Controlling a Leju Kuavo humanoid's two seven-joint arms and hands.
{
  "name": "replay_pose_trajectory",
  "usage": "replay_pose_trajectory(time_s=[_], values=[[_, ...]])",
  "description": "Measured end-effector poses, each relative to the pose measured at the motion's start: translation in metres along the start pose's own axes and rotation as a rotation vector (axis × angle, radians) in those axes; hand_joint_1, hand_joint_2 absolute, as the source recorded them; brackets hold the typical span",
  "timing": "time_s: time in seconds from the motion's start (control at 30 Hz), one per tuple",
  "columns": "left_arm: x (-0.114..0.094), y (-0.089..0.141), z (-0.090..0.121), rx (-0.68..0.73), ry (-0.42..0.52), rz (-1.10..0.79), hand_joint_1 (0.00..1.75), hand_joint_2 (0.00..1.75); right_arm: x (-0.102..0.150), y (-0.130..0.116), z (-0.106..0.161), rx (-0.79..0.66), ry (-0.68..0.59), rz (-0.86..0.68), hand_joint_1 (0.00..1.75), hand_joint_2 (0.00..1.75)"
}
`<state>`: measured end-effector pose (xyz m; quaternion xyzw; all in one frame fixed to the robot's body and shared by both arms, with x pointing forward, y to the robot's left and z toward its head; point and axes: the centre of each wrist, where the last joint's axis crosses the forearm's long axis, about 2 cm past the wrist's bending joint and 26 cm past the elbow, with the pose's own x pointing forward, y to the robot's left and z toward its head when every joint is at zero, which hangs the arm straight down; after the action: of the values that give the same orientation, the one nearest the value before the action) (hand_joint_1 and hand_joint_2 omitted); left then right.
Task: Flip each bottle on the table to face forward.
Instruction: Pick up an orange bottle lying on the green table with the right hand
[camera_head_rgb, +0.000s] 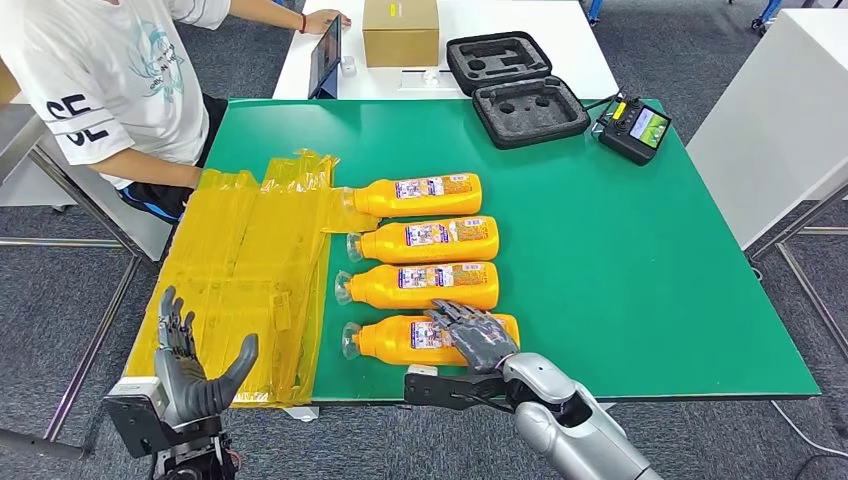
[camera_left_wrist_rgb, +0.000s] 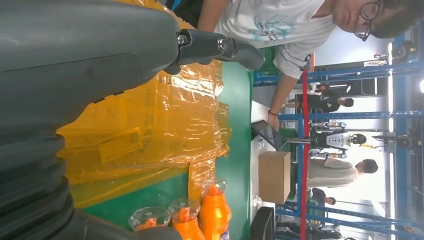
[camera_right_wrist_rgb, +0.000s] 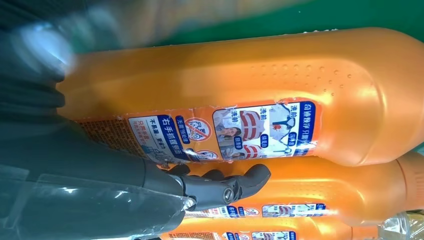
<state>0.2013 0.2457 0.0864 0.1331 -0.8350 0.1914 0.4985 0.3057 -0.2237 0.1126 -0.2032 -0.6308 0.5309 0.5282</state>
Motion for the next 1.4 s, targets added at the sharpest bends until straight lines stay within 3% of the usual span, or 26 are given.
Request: replay_pose_trajectory(time_s=[0.2,0.23,0.27,0.37,0.4,1.23,1.3,1.4], values=[[0.002,0.003,0.002,0.014,-0.002,-0.009,0.00,1.75,-0.004,0.001,0.003,0.002,0.012,0.007,0.00,1.75],[0.002,0.003,0.002,0.016,-0.001,-0.011,0.00,1.75,-0.005,0.002,0.004,0.000,0.016,0.008,0.07,1.75],[0.003,0.003,0.003,0.017,-0.001,-0.012,0.00,1.75,-0.005,0.002,0.005,-0.002,0.022,0.010,0.29,1.75],[0.004,0.004,0.004,0.021,-0.003,-0.012,0.00,1.75,-0.006,0.004,0.009,-0.007,0.036,0.009,1.52,1.75],[0.005,0.004,0.004,0.022,-0.004,-0.012,0.00,1.75,-0.006,0.005,0.010,-0.009,0.040,0.006,1.73,1.75],[0.008,0.005,0.004,0.014,0.009,0.005,0.00,1.75,-0.022,-0.004,0.020,0.053,0.010,-0.043,1.75,1.75],[0.008,0.004,0.002,0.015,0.009,0.017,0.00,1.75,-0.025,-0.011,0.017,0.067,-0.073,-0.117,1.75,1.75],[0.007,0.000,-0.004,0.018,-0.003,0.032,0.00,1.75,-0.010,-0.014,0.008,-0.053,-0.393,-0.406,1.75,1.75]])
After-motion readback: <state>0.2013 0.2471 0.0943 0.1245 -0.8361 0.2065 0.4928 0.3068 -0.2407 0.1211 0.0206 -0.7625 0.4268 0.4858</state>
